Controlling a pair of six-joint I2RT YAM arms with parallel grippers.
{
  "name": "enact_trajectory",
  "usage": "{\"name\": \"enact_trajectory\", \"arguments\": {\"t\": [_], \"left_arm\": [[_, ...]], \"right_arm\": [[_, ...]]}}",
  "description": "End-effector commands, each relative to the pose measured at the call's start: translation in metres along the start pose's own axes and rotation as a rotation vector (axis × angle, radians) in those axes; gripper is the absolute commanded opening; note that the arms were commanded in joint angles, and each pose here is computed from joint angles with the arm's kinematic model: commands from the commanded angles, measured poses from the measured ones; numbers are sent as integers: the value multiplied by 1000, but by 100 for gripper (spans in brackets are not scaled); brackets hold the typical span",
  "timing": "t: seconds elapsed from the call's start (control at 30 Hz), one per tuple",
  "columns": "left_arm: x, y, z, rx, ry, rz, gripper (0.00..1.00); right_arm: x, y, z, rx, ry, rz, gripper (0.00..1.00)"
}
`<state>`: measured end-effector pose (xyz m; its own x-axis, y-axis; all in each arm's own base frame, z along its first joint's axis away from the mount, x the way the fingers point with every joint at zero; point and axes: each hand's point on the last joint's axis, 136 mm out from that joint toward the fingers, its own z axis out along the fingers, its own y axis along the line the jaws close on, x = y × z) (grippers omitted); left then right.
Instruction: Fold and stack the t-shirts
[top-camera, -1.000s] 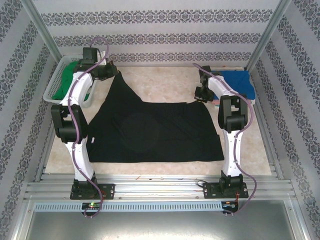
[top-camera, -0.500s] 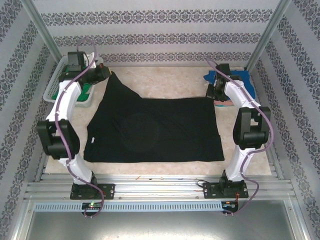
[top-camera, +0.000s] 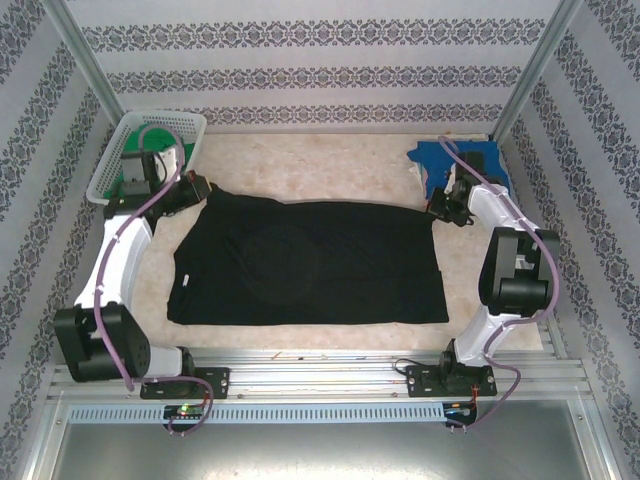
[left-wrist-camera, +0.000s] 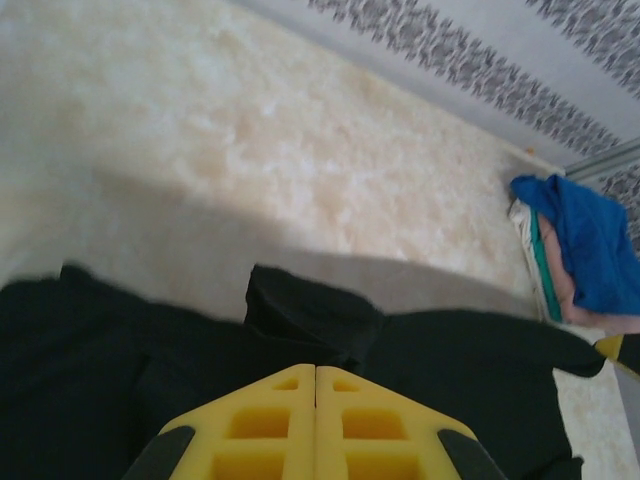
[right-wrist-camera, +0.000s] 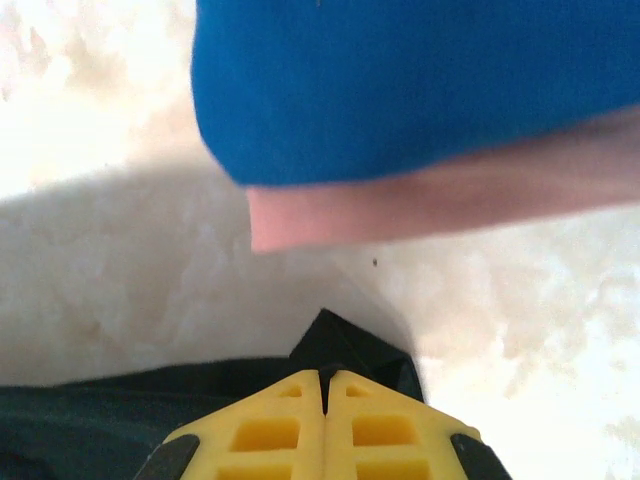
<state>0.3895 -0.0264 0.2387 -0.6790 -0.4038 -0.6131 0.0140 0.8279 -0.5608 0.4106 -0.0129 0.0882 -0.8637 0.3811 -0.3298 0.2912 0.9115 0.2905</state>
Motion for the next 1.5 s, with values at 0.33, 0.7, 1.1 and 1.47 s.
{"name": "enact_trajectory", "arguments": {"t": [0.33, 0.7, 1.1, 1.47], "left_arm": [[67, 24, -50, -125, -67, -98, 0], [114, 26, -65, -139, 33, -136, 0], [148, 32, -59, -114, 85, -203, 0], [150, 36, -80, -178, 1, -273, 0]], "right_arm": [[51, -29, 9, 71, 72, 80, 0], [72, -44, 4, 106, 85, 139, 0], [90, -50, 3, 120, 81, 168, 0], [98, -54, 4, 132, 91, 185, 0]]}}
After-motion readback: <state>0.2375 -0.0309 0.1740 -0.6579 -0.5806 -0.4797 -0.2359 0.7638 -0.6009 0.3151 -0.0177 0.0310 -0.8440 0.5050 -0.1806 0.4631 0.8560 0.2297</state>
